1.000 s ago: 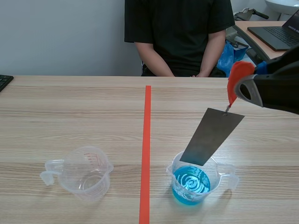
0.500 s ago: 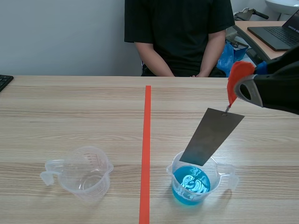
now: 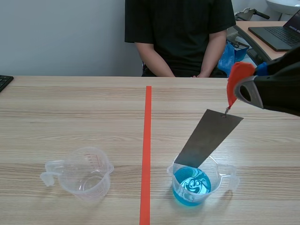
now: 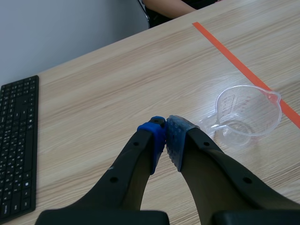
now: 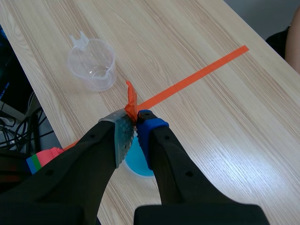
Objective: Do the redox reaction experiment.
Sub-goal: 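Raise the plate and point at it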
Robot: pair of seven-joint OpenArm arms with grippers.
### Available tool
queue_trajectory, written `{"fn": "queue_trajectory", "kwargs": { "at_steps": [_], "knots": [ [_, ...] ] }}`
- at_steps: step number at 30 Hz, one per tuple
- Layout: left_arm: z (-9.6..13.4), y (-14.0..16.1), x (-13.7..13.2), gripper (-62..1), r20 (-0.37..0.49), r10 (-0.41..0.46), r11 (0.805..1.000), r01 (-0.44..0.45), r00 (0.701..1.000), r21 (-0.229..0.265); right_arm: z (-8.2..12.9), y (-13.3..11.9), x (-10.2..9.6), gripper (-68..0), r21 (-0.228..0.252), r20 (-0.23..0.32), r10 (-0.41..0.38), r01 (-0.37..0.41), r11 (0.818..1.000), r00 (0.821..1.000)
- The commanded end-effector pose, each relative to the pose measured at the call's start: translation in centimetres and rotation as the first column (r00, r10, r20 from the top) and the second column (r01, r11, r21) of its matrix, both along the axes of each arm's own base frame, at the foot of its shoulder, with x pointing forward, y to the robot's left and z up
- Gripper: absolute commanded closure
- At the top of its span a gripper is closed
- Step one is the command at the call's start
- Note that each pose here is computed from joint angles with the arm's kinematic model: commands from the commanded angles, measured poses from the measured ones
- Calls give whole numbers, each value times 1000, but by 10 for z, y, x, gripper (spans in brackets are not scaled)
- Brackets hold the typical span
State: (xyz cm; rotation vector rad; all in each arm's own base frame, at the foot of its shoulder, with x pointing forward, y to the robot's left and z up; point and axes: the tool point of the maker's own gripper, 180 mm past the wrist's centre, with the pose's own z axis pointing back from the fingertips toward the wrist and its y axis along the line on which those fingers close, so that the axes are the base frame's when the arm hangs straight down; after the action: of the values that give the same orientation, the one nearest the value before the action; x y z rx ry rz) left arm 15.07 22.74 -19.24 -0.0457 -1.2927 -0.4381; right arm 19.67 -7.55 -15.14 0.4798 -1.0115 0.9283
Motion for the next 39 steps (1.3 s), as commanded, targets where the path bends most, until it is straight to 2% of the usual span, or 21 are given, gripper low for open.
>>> {"fn": "queue_trajectory", "kwargs": {
  "at_steps": [1, 12, 22, 31, 39],
  "knots": [
    [5, -4, 2, -46, 26, -9, 1000, 9, 1000, -19, 5, 3, -2, -17, 16, 20, 22, -22, 1000, 1000],
    [6, -4, 3, -46, 28, -9, 1000, 9, 1000, -19, 7, 4, -2, -17, 23, 23, 24, -25, 999, 999],
    [6, -4, 6, -46, 33, -6, 1000, 6, 999, -13, 16, 5, 3, -17, 32, 65, 29, -31, 999, 997],
    [6, -3, 6, -46, 31, -5, 1000, 5, 1000, -12, 32, 8, 11, -17, 49, 136, 35, -42, 998, 990],
    [6, -3, 6, -46, 30, -5, 1000, 5, 1000, -12, 54, 11, 18, -17, 80, 226, 39, -58, 995, 973]
  ]
}}
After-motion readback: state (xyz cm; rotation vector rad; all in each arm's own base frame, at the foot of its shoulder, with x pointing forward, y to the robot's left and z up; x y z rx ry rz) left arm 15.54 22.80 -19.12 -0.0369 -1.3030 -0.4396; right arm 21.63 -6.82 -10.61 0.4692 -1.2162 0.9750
